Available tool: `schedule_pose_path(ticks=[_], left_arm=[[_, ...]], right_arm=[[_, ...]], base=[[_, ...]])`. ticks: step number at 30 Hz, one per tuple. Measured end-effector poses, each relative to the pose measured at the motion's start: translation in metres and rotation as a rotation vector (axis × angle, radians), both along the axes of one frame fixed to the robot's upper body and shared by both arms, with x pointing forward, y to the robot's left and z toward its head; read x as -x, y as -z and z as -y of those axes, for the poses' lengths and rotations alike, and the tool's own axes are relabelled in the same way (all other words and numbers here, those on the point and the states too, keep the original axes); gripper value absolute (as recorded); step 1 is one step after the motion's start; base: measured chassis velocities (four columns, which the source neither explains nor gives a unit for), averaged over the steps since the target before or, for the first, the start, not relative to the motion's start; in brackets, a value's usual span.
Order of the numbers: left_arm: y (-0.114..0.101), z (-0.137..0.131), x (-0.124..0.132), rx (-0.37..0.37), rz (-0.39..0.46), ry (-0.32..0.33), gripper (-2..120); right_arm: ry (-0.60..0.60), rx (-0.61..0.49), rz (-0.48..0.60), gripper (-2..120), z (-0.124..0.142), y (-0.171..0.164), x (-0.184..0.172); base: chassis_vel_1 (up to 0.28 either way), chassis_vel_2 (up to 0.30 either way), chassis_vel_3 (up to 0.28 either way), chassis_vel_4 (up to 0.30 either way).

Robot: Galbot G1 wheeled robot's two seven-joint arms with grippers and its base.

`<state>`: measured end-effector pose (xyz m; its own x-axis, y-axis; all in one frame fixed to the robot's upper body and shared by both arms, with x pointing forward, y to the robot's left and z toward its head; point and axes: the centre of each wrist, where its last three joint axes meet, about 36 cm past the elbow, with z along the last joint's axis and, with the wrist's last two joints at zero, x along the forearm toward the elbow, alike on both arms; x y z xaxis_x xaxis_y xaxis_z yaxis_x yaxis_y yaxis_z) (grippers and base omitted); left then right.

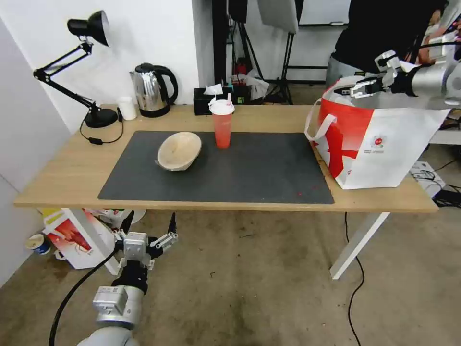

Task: Pick up the trash from the table and place it into the takeout bag.

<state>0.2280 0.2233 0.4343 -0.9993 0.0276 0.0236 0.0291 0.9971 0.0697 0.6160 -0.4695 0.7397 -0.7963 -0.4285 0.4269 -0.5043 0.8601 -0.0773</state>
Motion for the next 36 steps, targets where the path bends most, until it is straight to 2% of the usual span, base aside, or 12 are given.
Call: schedule_pose_path(ticks=[9,13,17,18,21,22,25,27,31,32,34,36], left_arm=[[0.000,0.000,0.000,0.000,0.000,0.000,100],[0.000,0.000,0.000,0.000,0.000,0.000,100],[0.000,0.000,0.000,0.000,0.000,0.000,100],[0.000,0.000,0.000,0.000,0.000,0.000,100],[0.000,0.000,0.000,0.000,0.000,0.000,100],[0.000,0.000,0.000,0.000,0.000,0.000,100],[0.000,0.000,0.000,0.000,0.000,0.000,100],[0.000,0.000,0.000,0.000,0.000,0.000,100],[0.000,0.000,0.000,0.000,0.000,0.000,100],[0.000,0.000,0.000,0.000,0.000,0.000,100],[0.000,0.000,0.000,0.000,0.000,0.000,100],[0.000,0.000,0.000,0.000,0.000,0.000,100]], right_arm=[[-0.003,0.021,0.012,100,-0.004,-0.003,0.002],[0.002,-0.001,0.072,100,-0.007,-0.014,0.006],[-0.006,-0.183,0.266,100,-0.028,-0.031,0.024],[-0.006,-0.183,0.266,100,-0.028,-0.031,0.024],[-0.051,-0.371,0.414,100,-0.058,-0.028,0.046],[-0.051,-0.371,0.414,100,-0.058,-0.028,0.046],[-0.025,-0.437,0.519,100,-0.086,-0.024,0.067],[-0.018,-0.444,0.533,100,-0.091,-0.023,0.070],[0.024,-0.490,0.687,100,-0.166,0.010,0.117],[0.024,-0.490,0.687,100,-0.166,0.010,0.117],[0.042,-0.458,0.779,100,-0.201,0.034,0.142],[0.060,-0.448,0.820,100,-0.212,0.043,0.151]], base=[[0.000,0.000,0.000,0.000],[0.000,0.000,0.000,0.000],[0.000,0.000,0.000,0.000],[0.000,0.000,0.000,0.000],[0.000,0.000,0.000,0.000],[0.000,0.000,0.000,0.000],[0.000,0.000,0.000,0.000],[0.000,0.000,0.000,0.000],[0.000,0.000,0.000,0.000],[0.000,0.000,0.000,0.000],[0.000,0.000,0.000,0.000],[0.000,0.000,0.000,0.000]])
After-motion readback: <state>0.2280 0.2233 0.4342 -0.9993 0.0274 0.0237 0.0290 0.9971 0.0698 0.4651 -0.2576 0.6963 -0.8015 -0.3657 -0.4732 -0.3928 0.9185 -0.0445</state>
